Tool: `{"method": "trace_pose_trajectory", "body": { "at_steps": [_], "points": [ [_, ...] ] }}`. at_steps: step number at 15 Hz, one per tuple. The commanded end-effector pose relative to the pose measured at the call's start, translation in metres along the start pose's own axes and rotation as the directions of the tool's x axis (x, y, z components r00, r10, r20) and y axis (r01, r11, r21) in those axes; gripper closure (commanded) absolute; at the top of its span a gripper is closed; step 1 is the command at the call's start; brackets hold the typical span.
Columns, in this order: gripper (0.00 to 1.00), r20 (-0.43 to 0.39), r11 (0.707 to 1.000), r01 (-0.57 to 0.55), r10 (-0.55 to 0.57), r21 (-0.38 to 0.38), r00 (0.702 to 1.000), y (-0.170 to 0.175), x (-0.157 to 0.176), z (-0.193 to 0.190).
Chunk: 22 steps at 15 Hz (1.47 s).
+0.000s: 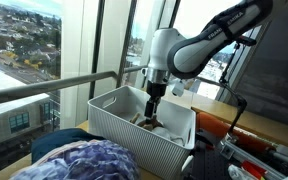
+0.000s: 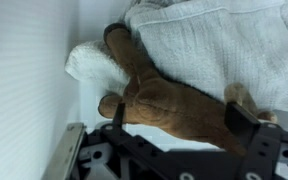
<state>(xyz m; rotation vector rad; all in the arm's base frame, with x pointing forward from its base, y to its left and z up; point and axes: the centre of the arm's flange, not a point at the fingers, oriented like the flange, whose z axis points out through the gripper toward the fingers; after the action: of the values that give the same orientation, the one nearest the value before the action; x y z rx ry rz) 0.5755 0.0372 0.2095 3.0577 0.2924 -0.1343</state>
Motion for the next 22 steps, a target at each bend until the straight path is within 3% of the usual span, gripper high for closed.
{"method": "trace_pose_trajectory", "body": {
  "at_steps": [1,8,13,14,15,22],
  "points": [
    [0.00,0.002,1.000,-0.017,0.017,-0.013,1.000,0.000,-0.013,0.034],
    [0.00,0.053,1.000,-0.030,0.030,-0.004,0.998,-0.003,-0.022,0.107],
    [0.00,0.074,0.999,-0.032,0.032,-0.004,0.997,-0.009,-0.023,0.134],
    [0.25,0.073,1.000,-0.027,0.028,-0.006,0.997,-0.011,-0.023,0.135],
    [0.26,0.070,1.000,-0.023,0.024,-0.009,0.997,-0.011,-0.023,0.135],
    [0.75,0.057,1.000,-0.021,0.021,-0.002,0.998,-0.017,-0.024,0.122]
  ]
}}
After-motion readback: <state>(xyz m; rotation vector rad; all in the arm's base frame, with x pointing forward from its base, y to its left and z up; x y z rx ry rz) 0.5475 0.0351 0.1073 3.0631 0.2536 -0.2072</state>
